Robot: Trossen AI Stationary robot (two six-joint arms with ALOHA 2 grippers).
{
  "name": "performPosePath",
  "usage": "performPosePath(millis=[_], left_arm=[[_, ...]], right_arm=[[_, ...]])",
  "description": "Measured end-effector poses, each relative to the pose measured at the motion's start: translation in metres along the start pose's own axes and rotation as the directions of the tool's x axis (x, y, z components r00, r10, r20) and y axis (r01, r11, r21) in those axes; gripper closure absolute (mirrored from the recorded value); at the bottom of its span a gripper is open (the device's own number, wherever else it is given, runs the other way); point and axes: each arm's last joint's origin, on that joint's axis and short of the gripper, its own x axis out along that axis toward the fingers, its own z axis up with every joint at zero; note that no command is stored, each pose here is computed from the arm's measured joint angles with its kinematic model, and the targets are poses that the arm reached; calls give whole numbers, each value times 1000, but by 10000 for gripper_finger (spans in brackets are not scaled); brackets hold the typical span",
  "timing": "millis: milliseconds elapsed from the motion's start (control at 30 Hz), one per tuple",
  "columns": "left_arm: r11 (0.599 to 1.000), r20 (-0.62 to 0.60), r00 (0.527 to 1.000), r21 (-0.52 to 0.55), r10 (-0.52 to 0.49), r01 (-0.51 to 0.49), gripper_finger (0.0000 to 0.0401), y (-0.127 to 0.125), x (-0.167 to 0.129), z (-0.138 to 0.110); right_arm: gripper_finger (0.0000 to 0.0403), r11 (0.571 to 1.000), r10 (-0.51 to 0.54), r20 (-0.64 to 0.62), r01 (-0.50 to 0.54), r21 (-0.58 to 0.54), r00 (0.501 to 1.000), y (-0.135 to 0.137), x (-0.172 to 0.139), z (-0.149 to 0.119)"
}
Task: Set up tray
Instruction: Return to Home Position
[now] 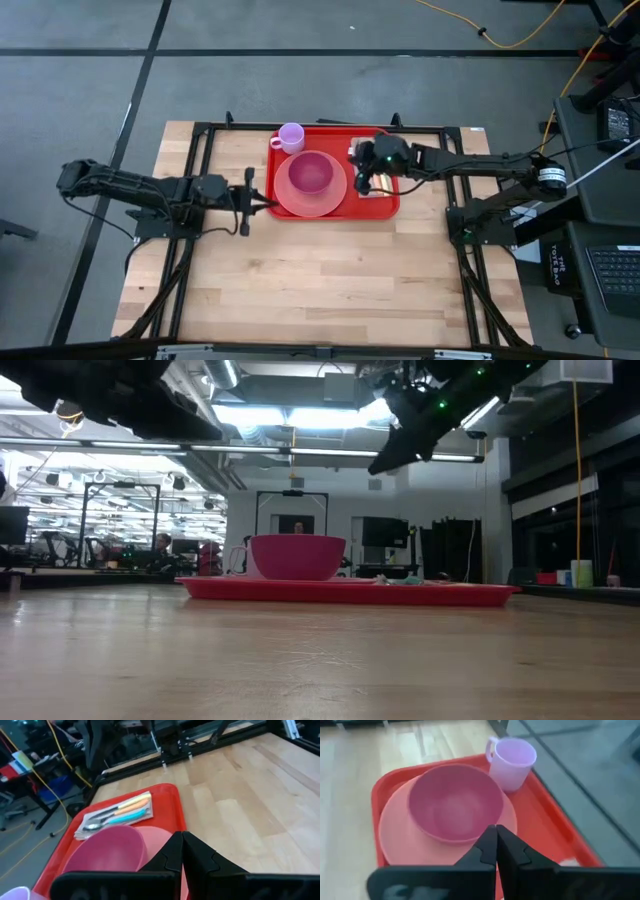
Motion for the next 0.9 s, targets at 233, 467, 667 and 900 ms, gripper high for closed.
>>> performPosePath(millis=[233,467,667,900], left_arm=[[1000,-21,1000,-18,21,-21,399,5,-4,-5],[997,187,980,-39,71,-65,398,2,-25,-28],[993,291,954,-115,65,-32,400,-1,-39,-45],[992,350,935,-122,56,-14,400,-4,-48,-57]], right_arm=[[399,999,-47,22,47,-28,999,2,1,-2],[399,999,47,149,-45,-18,988,34,9,-44],[398,996,87,203,-84,-25,975,46,9,-72],[398,993,117,255,-111,-39,960,49,-7,-73]])
